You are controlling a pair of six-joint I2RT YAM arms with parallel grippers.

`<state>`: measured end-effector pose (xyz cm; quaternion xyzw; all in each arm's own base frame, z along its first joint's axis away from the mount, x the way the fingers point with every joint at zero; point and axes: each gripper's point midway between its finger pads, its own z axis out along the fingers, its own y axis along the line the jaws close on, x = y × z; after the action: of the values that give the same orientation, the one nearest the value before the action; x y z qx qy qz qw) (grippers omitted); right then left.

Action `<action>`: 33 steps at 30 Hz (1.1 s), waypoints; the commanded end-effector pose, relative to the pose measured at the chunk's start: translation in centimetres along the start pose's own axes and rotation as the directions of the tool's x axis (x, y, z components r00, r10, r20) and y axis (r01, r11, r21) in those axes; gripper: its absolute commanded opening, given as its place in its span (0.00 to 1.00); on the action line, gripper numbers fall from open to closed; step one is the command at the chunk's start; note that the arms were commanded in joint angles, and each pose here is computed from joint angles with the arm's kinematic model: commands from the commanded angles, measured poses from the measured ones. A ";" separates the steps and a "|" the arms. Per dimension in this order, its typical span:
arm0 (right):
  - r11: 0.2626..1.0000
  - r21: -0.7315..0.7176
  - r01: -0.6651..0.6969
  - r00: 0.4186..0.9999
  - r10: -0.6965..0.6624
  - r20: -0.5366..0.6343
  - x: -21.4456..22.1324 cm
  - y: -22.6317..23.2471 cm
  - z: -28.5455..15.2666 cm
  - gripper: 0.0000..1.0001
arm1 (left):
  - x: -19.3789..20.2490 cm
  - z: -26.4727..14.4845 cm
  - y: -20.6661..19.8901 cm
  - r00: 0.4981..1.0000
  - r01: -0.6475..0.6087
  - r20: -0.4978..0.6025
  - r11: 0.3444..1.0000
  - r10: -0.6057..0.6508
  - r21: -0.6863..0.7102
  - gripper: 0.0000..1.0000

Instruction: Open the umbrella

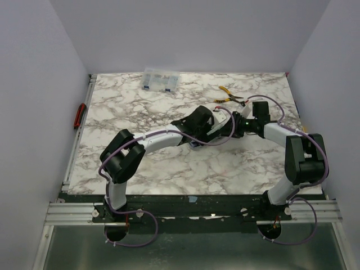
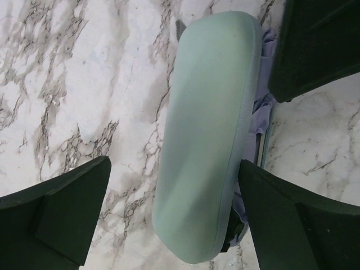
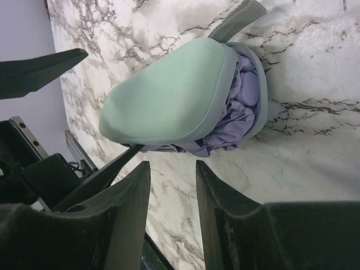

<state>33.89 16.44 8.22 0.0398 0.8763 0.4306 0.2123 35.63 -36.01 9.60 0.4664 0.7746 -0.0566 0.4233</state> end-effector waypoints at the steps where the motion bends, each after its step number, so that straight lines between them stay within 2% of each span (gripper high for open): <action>1: 0.998 -0.028 0.055 0.998 -0.055 0.003 -0.7 1.2 -0.2 0.41 | -2.0 -1.7 3.1 0.999 0.026 0.046 0.997 -0.023 -0.070 0.98; 7: 0.994 -0.011 0.107 0.994 -0.107 0.009 -1.0 1.1 -0.4 0.41 | -1.7 -1.6 5.6 0.997 0.073 0.038 0.992 -0.069 -0.104 0.97; 13: 0.985 0.012 0.171 0.985 -0.171 0.003 -1.3 0.8 -0.7 0.42 | -2.5 -1.6 8.1 0.989 0.134 0.078 0.984 -0.125 -0.118 0.96; 20: 0.942 0.011 0.336 0.941 -0.336 0.044 -3.1 1.9 -1.3 0.46 | -1.9 -0.1 9.0 0.985 0.172 0.042 0.982 -0.169 -0.073 0.94; 25: 0.839 -0.002 0.544 0.835 -0.541 0.101 -4.8 3.8 -2.3 0.51 | -0.6 0.9 9.1 0.963 0.269 -0.007 0.963 -0.269 0.002 0.91; 29: 0.686 -0.010 0.727 0.682 -0.720 0.127 -5.2 5.4 -2.7 0.59 | 0.3 1.2 9.4 0.927 0.374 -0.045 0.923 -0.372 0.091 0.85; 31: 0.606 0.009 0.795 0.600 -0.789 0.131 -5.4 6.3 -2.4 0.64 | 0.9 1.5 9.6 0.899 0.438 -0.068 0.890 -0.433 0.124 0.81; 33: 0.549 0.014 0.835 0.543 -0.829 0.131 -5.4 7.0 -1.9 0.65 | 1.6 1.7 10.1 0.865 0.502 -0.087 0.855 -0.495 0.130 0.79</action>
<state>36.50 16.75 14.65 -0.2578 0.8123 0.3442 0.3939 44.79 -30.46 11.57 0.3301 0.8465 -0.1361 0.3950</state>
